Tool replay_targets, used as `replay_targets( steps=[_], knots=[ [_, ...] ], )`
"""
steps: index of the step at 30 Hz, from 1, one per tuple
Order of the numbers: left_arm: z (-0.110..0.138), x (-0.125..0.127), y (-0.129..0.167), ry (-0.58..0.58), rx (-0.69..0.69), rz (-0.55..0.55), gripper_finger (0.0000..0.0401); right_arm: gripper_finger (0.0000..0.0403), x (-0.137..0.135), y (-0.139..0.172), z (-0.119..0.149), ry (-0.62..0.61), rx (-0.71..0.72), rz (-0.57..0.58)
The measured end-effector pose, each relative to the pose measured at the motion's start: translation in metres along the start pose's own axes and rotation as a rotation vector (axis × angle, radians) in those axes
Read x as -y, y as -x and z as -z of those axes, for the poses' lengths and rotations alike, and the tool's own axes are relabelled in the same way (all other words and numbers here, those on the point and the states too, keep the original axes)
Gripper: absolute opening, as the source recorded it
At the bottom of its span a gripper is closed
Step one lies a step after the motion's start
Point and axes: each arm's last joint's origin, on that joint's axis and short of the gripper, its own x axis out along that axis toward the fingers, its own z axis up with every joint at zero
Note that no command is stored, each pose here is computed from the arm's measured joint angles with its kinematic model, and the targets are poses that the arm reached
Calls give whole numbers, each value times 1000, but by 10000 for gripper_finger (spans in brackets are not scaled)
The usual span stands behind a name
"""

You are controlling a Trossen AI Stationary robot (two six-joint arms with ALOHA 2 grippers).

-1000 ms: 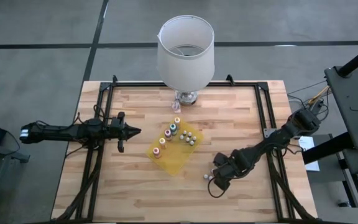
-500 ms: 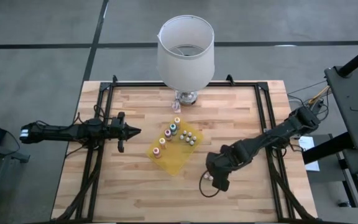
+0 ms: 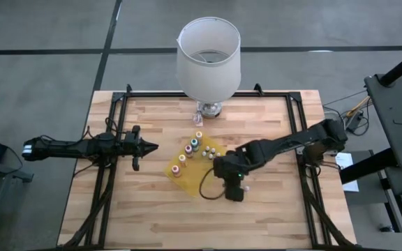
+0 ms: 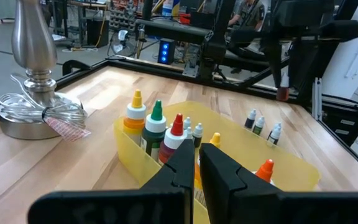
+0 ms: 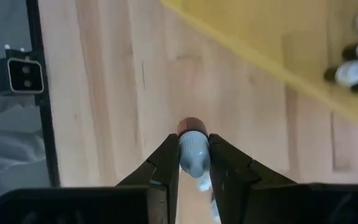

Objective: Pick & Place food coloring
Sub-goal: Put the small orange food coloring bottle into the yellow bin

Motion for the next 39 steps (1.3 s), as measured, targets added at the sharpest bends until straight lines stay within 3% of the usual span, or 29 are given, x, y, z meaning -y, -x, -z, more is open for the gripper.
replay_targets(
  steps=[13,23,31,35,39],
  knots=[
    [0,0,0,-1,-4,-1,0,61,23,-26,-49,128,-1,35],
    [1,0,0,-1,-6,-1,0,61,32,-19,-92,251,22,43],
    [1,0,0,-1,-6,-1,0,61,49,-25,-97,432,-9,59],
    [1,0,0,-1,-6,-1,0,61,53,-34,-92,378,-45,62],
    [1,0,0,-1,-5,-1,0,61,58,-41,-87,232,-68,70]
  ],
)
